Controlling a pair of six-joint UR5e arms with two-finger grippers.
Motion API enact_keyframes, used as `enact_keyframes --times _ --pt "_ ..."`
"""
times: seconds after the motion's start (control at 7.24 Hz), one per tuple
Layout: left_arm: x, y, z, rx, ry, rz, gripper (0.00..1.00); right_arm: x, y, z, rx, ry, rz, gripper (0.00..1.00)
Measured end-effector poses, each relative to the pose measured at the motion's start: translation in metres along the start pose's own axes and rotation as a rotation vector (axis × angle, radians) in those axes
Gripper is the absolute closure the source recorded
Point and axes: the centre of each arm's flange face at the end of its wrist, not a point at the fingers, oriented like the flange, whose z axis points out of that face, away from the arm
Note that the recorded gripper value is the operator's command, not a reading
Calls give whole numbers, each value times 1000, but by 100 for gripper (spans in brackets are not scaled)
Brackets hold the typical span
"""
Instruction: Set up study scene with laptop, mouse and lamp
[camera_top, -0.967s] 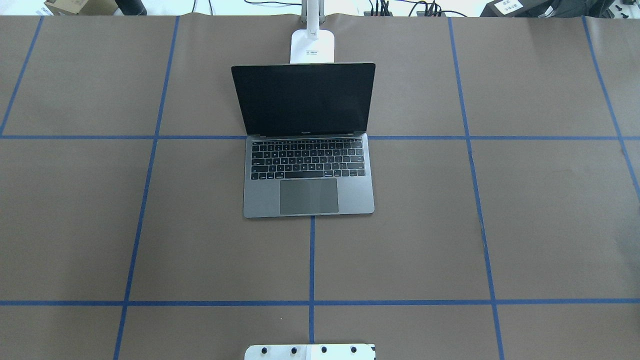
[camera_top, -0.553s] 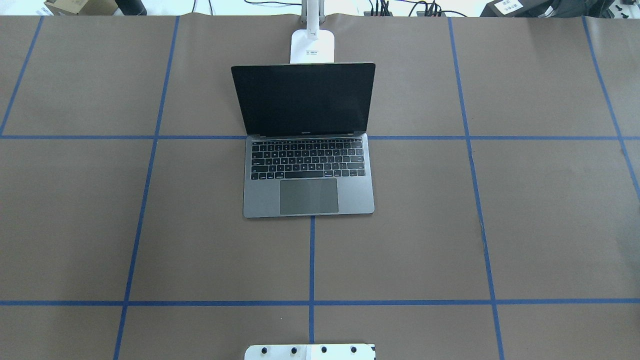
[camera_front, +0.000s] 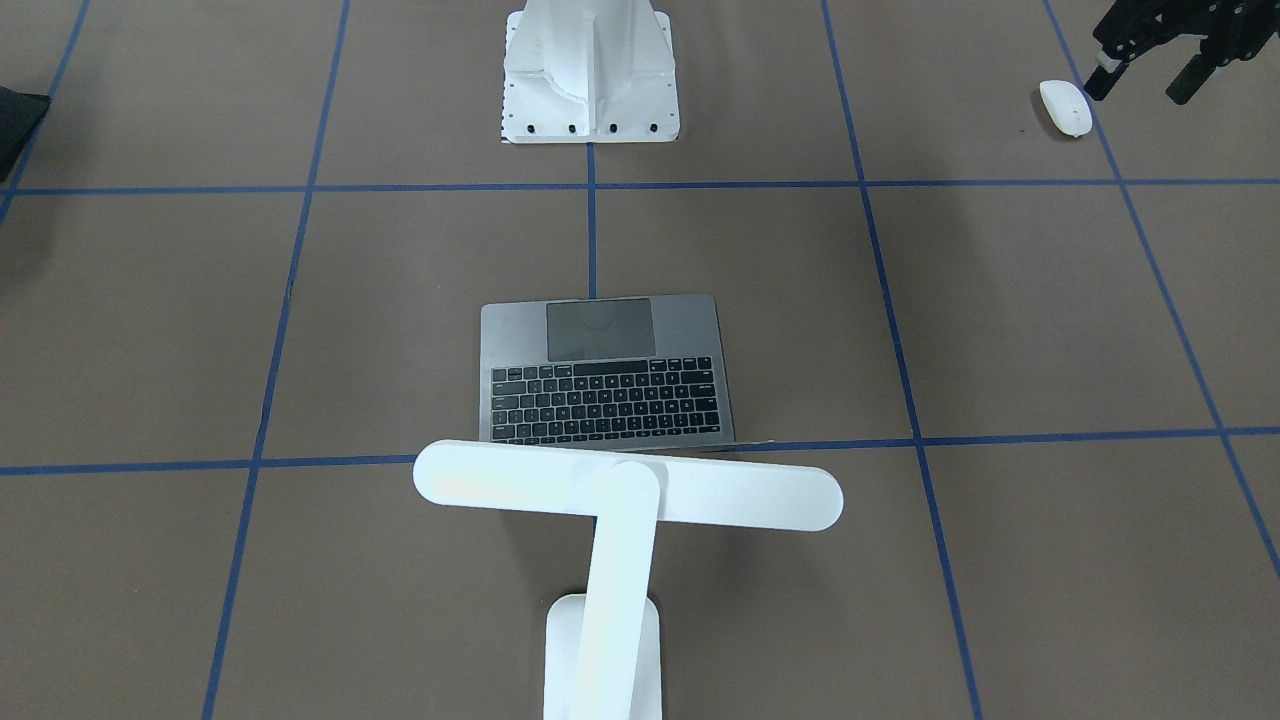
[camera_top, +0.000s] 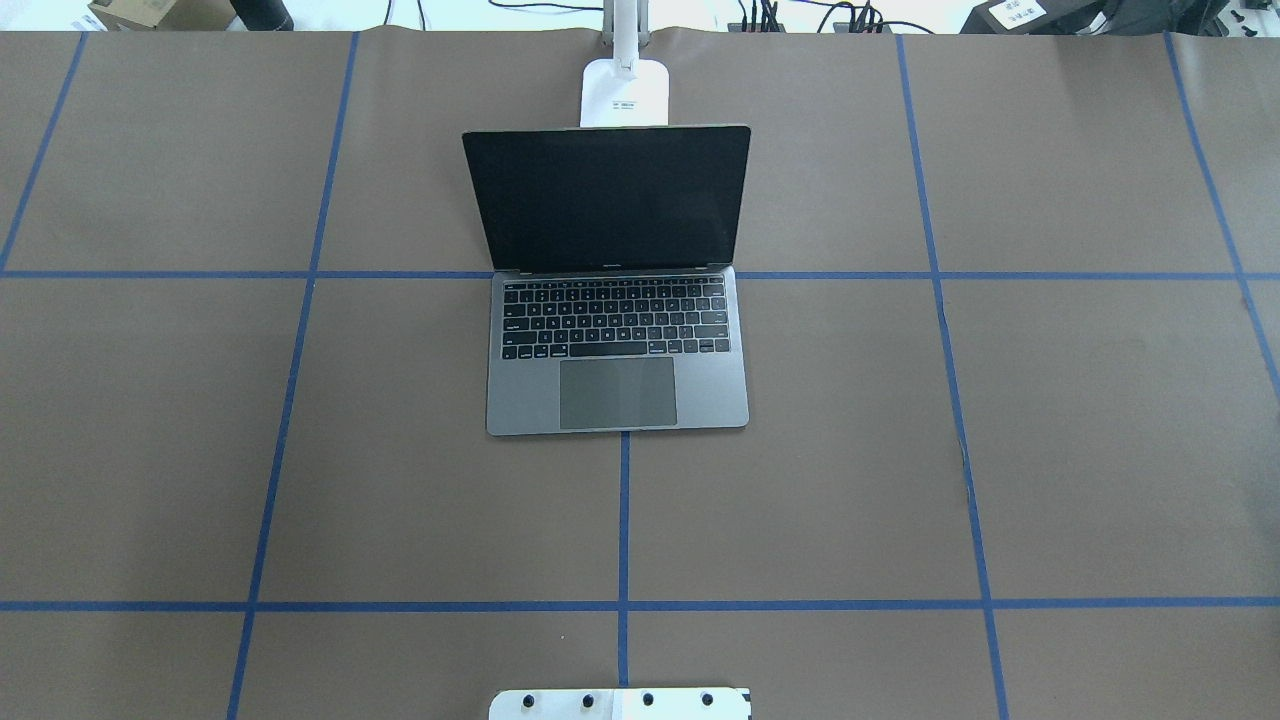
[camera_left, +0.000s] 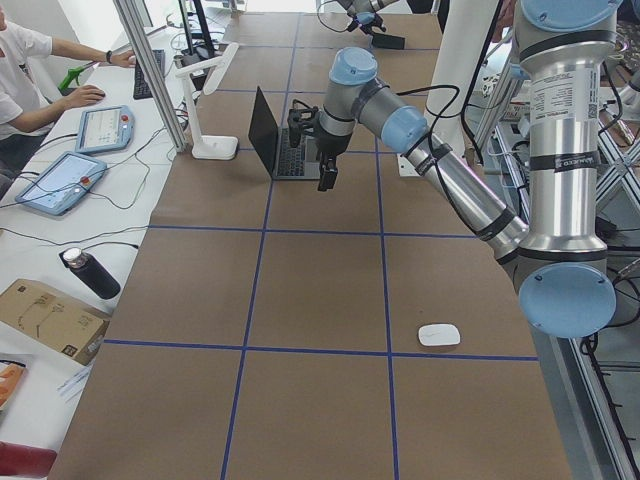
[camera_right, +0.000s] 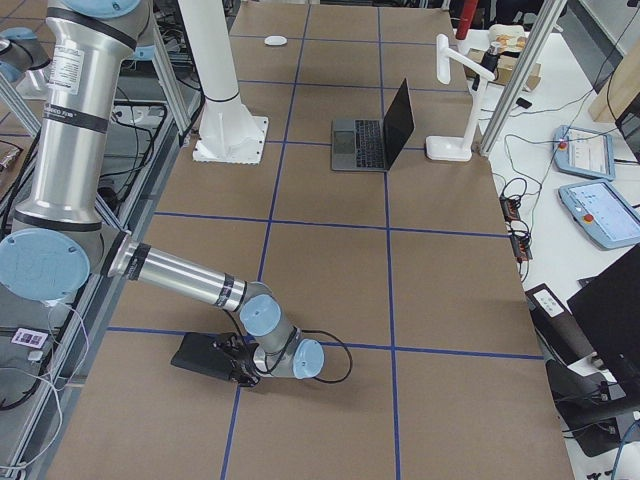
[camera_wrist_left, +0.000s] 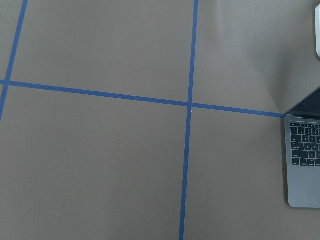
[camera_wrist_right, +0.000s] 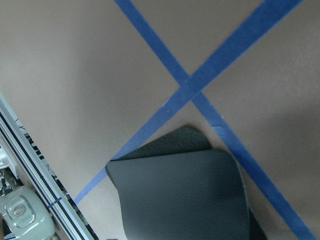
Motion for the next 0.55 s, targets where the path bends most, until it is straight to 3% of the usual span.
enact_keyframes --times 0.55 --pt "3 2 -4 6 5 -17 0 -1 1 4 25 -25 22 18"
